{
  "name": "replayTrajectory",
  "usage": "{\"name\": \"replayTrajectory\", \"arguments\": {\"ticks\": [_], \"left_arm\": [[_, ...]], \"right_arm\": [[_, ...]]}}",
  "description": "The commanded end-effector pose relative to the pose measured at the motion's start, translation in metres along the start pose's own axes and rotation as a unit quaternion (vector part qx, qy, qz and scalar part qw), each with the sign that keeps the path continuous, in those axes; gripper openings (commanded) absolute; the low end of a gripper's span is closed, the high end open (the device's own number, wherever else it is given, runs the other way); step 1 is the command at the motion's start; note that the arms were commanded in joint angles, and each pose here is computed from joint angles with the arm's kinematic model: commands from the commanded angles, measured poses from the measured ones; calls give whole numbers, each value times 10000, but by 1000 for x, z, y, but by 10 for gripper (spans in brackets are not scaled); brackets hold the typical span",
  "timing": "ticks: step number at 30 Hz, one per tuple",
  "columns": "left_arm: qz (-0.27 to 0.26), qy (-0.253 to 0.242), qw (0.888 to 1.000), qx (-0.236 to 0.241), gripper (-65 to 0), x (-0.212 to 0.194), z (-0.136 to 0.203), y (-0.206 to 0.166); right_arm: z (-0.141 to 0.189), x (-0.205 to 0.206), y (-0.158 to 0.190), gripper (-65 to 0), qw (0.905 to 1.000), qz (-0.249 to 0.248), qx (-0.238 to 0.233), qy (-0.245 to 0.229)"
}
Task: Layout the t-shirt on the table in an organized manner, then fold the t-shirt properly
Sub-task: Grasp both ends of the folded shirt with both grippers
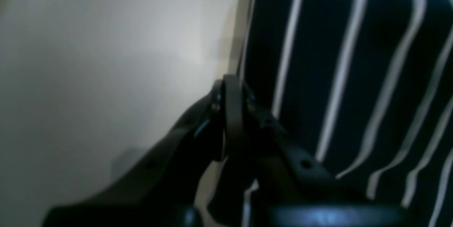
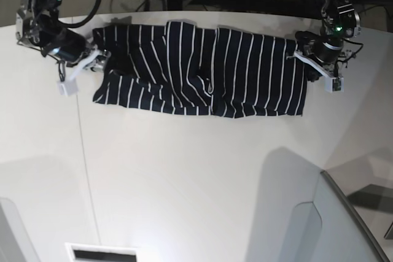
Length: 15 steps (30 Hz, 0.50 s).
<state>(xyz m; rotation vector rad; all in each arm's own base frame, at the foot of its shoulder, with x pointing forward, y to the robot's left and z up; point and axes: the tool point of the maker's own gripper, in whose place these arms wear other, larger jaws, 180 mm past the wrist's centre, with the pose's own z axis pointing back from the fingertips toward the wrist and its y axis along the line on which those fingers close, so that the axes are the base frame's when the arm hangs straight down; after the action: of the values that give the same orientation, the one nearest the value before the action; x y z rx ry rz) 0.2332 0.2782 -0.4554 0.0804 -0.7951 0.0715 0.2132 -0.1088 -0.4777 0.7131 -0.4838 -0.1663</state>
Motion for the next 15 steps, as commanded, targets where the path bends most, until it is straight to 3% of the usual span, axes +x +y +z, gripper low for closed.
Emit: {"name": "replayTrajectory", "arguments": {"ticks": [1, 10, 15], "left_arm": [[-58, -262, 9996, 55, -650, 17, 3, 5], [-123, -371, 9992, 69, -650, 25, 6, 5], [-120, -377, 9992, 89, -650, 26, 6, 7]], "right_arm": [[-1, -3, -1, -71, 9999, 46, -29, 120], [-18, -12, 20, -71, 9985, 275, 227, 417], [-24, -12, 16, -72, 9985, 153, 237, 473]]}}
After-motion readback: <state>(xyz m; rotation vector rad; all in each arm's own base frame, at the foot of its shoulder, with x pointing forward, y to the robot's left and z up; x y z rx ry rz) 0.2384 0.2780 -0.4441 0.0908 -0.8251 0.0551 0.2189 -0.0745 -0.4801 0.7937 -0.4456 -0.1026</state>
